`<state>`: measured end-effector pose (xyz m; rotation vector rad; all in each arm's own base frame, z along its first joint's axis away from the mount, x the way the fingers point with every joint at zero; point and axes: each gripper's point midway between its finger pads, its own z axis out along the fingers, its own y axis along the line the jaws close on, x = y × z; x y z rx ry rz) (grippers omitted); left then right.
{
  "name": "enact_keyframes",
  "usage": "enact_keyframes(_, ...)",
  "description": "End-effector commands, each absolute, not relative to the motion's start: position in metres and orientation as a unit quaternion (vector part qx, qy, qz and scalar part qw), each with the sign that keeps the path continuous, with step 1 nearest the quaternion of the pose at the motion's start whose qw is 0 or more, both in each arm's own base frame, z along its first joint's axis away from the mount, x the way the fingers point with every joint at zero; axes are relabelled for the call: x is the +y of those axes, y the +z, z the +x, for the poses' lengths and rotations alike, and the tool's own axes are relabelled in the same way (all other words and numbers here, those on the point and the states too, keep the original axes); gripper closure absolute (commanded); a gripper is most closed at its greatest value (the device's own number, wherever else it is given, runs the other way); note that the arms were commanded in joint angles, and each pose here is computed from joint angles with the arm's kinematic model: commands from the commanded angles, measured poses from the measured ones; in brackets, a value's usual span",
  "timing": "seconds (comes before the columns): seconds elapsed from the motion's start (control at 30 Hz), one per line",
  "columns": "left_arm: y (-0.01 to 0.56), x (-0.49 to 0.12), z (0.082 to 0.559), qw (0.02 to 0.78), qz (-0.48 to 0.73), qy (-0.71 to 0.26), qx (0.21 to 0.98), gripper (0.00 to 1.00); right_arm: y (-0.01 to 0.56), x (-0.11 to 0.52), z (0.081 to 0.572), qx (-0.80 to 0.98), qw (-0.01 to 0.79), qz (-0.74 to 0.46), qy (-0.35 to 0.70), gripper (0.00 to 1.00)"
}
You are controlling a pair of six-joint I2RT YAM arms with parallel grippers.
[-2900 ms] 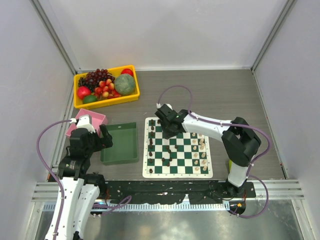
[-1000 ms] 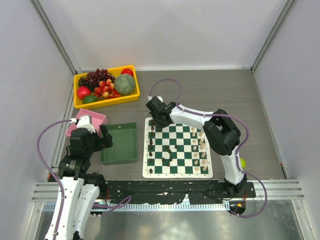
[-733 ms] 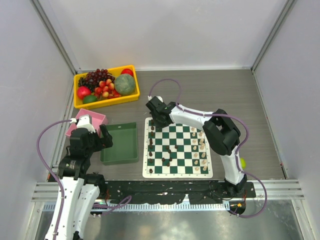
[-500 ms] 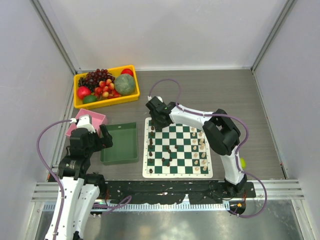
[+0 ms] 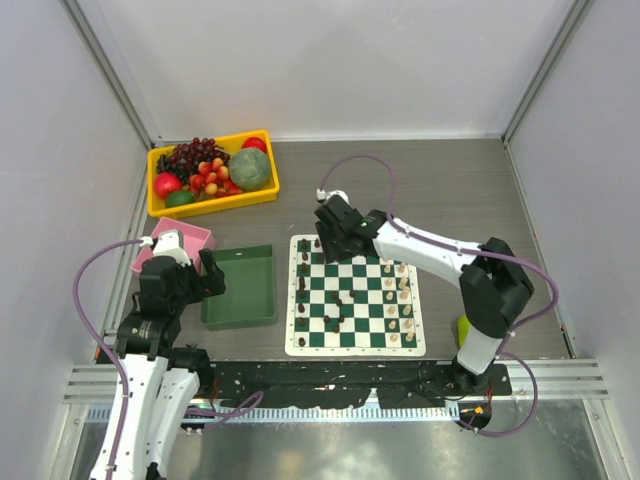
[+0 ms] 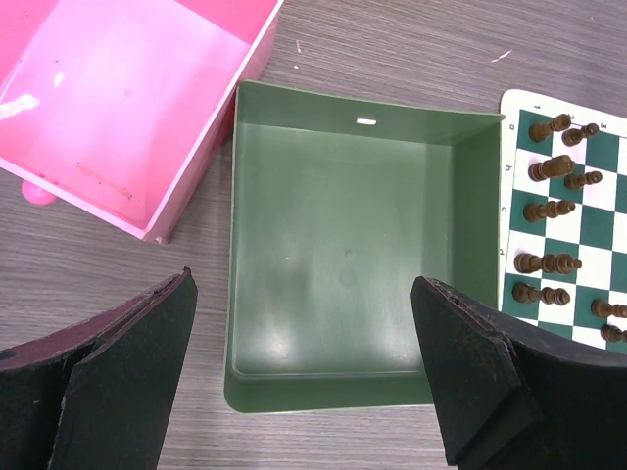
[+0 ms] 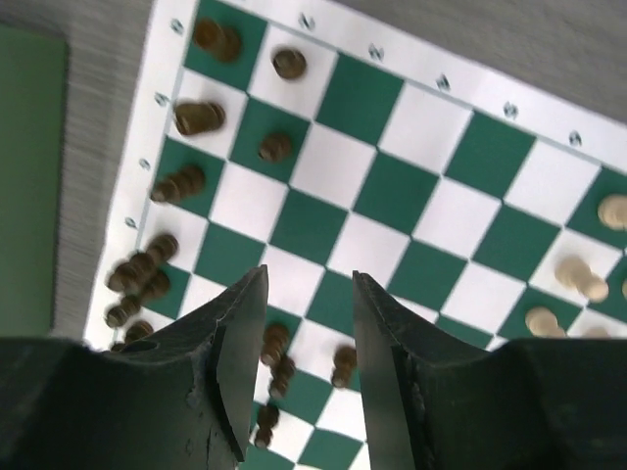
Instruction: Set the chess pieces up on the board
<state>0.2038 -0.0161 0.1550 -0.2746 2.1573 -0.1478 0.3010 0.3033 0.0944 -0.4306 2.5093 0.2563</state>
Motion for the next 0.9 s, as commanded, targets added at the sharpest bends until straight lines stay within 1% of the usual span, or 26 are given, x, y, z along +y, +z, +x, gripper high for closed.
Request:
enact_keyframes(0.0, 0.165, -0.018, 0.208, 0.480, -0.109, -0.069, 0.868, 0.01, 0.082, 0.278, 0.280, 0.950, 0.272, -0.128, 0.087, 0.54)
enact_keyframes(0.2, 0.165, -0.018, 0.209, 0.481, -0.109, -0.069, 0.867, 0.01, 0.063, 0.260, 0.251, 0.958, 0.250, -0.108, 0.087, 0.55)
enact_keyframes(0.47, 0.164, -0.019, 0.208, 0.479, -0.109, -0.070, 0.868, 0.01, 0.048, 0.257, 0.236, 0.963, 0.230, -0.111, 0.081, 0.57)
enact_keyframes(0.87, 0.164, -0.019, 0.208, 0.481, -0.109, -0.070, 0.867, 0.01, 0.059, 0.261, 0.237, 0.959, 0.244, -0.115, 0.082, 0.57)
